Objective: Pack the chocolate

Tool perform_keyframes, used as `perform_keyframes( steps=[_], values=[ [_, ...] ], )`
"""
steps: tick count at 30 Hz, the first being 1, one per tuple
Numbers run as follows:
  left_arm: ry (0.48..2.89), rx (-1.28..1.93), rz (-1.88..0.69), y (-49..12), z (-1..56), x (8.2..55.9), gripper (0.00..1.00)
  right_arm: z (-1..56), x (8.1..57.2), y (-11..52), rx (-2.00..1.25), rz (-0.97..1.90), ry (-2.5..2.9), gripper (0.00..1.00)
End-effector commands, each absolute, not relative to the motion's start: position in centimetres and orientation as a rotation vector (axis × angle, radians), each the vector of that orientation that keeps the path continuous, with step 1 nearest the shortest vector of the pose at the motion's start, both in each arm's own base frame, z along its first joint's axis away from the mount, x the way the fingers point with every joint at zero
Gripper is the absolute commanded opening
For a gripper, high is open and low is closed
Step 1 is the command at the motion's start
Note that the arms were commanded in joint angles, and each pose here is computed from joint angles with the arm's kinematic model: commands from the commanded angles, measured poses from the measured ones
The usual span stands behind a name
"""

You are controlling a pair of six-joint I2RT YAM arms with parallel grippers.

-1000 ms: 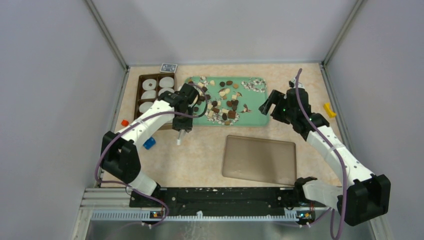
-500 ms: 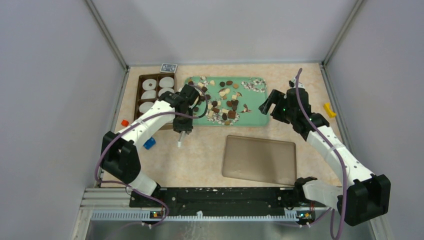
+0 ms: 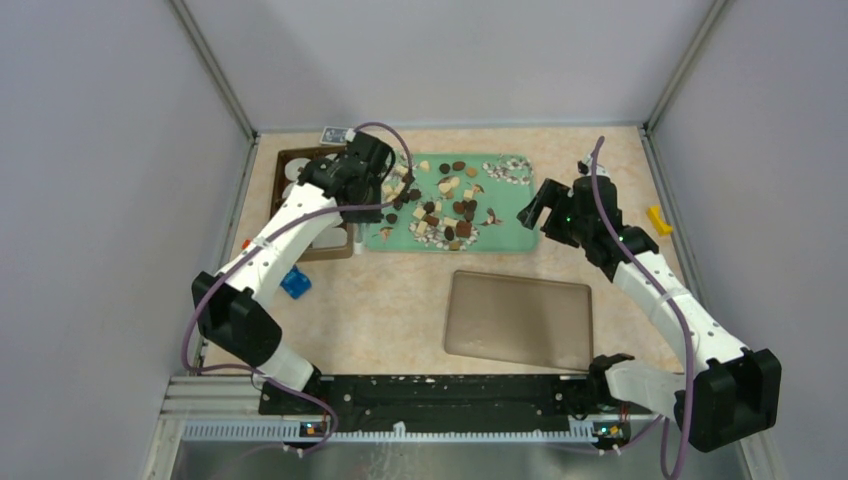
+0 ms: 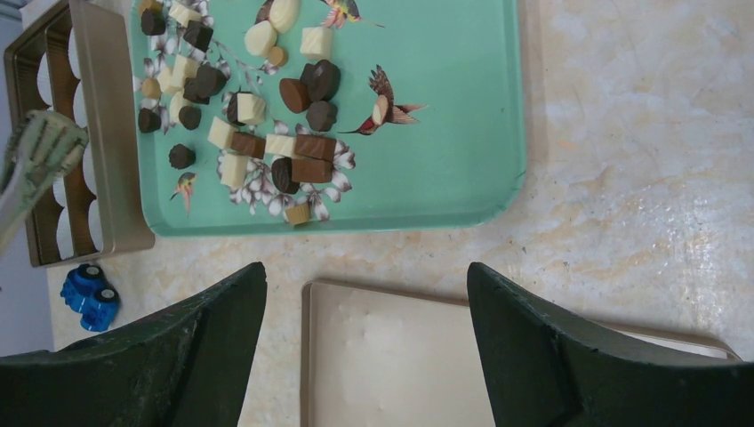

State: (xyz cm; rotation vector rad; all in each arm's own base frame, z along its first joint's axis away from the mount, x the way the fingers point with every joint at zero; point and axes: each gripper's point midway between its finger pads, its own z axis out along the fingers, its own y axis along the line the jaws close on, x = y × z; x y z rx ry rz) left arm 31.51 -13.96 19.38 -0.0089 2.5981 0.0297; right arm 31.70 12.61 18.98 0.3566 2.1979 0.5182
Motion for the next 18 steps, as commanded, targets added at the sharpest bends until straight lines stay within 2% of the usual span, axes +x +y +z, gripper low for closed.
perform_keyframes(
  steps=[1, 8, 18],
  values=[
    [2.446, -0.074, 0.081, -11.7, 23.1, 35.7, 0.16, 19.9, 32.1, 12.6, 0.354, 0.536, 2.154, 0.81],
    [2.367, -0.183, 0.014, -8.3, 23.9, 41.9, 0.17, 19.5, 32.5, 12.6, 0.351, 0.530, 2.162, 0.81],
    [2.374, -0.275, 0.038, -4.7, 20.4, 48.1, 0.17, 18.9, 32.5, 12.5, 0.354, 0.514, 2.178, 0.81]
  ],
)
